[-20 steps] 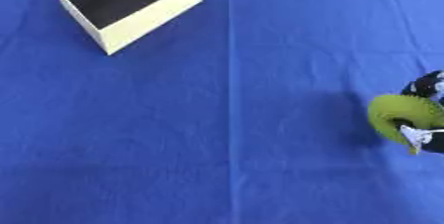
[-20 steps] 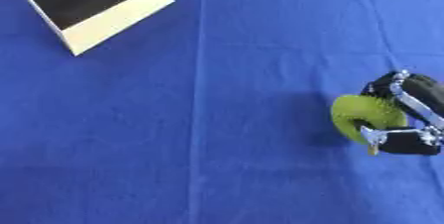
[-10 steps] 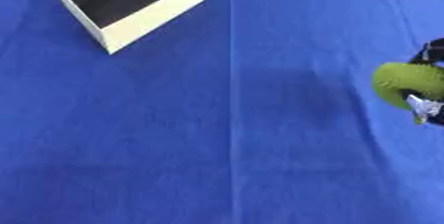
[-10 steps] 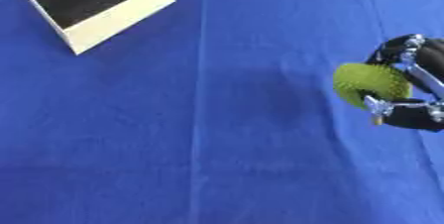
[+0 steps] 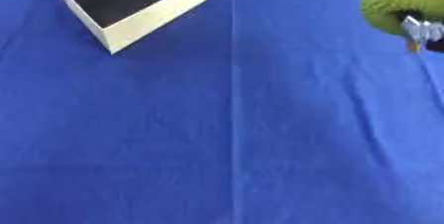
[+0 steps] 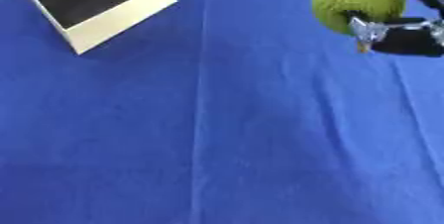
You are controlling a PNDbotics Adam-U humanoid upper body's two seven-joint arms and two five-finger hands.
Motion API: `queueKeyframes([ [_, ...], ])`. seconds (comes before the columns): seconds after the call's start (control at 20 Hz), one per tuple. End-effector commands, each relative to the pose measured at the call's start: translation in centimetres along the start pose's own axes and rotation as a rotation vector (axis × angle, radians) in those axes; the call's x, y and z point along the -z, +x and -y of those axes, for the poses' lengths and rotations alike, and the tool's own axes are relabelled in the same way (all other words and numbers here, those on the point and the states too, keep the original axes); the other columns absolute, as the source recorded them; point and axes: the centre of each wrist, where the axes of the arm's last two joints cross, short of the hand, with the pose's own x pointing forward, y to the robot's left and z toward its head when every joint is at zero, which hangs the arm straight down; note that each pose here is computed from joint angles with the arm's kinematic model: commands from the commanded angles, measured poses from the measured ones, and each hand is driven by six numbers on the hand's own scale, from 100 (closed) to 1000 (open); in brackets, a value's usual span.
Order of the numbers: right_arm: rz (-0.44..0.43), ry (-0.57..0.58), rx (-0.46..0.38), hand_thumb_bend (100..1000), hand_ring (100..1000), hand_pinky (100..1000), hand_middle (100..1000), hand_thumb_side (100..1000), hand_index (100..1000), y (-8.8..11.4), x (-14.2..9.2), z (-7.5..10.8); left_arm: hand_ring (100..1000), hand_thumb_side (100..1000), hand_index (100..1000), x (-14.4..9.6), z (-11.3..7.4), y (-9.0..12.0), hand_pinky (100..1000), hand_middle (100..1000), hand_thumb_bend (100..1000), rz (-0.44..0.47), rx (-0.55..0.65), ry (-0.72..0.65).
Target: Pick up objects on the table and place them in the box.
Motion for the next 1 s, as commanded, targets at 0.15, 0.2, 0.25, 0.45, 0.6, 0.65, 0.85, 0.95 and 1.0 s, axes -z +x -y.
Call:
queueKeyframes([
  [0.15, 0.06, -0.047, 0.043, 100, 537, 673, 429, 100, 575, 2.3, 2.8, 1.8, 510, 100, 527, 0.6, 0.0, 0.5, 788, 517, 285, 0.031, -0.009, -0.024],
  [0.2, 0.072, -0.053, 0.052, 100, 536, 672, 427, 100, 576, 2.7, 3.3, 2.1, 509, 100, 526, 0.6, 0.0, 0.5, 789, 517, 283, 0.03, -0.009, -0.026],
  [0.25, 0.087, -0.058, 0.064, 100, 535, 671, 427, 100, 577, 3.2, 3.9, 2.3, 508, 100, 525, 0.5, 0.0, 0.5, 789, 517, 282, 0.029, -0.009, -0.027],
  [0.45, 0.139, -0.061, 0.116, 100, 533, 669, 427, 100, 579, 5.1, 5.8, 2.9, 506, 100, 523, 0.2, 0.0, 0.4, 790, 515, 275, 0.019, -0.008, -0.032],
  [0.6, 0.173, -0.037, 0.149, 100, 532, 669, 427, 100, 580, 6.0, 7.6, 2.8, 505, 100, 522, 0.0, -0.2, 0.3, 791, 515, 271, 0.013, -0.002, -0.035],
  [0.65, 0.184, -0.027, 0.158, 100, 531, 668, 426, 100, 580, 6.2, 8.2, 2.6, 505, 100, 521, 0.0, -0.2, 0.3, 791, 514, 268, 0.013, -0.001, -0.036],
  [0.85, 0.225, -0.001, 0.177, 100, 531, 668, 426, 100, 581, 6.8, 10.8, 1.9, 503, 100, 520, 0.1, 0.1, 0.4, 792, 513, 259, 0.019, -0.008, -0.048],
  [0.95, 0.235, 0.005, 0.178, 100, 530, 670, 425, 100, 581, 6.9, 12.0, 1.6, 503, 100, 520, 0.2, 0.2, 0.4, 792, 513, 258, 0.02, -0.011, -0.053],
  [1.0, 0.237, 0.009, 0.178, 100, 530, 671, 425, 100, 581, 7.0, 12.7, 1.3, 503, 100, 520, 0.2, 0.3, 0.4, 792, 514, 257, 0.022, -0.014, -0.055],
])
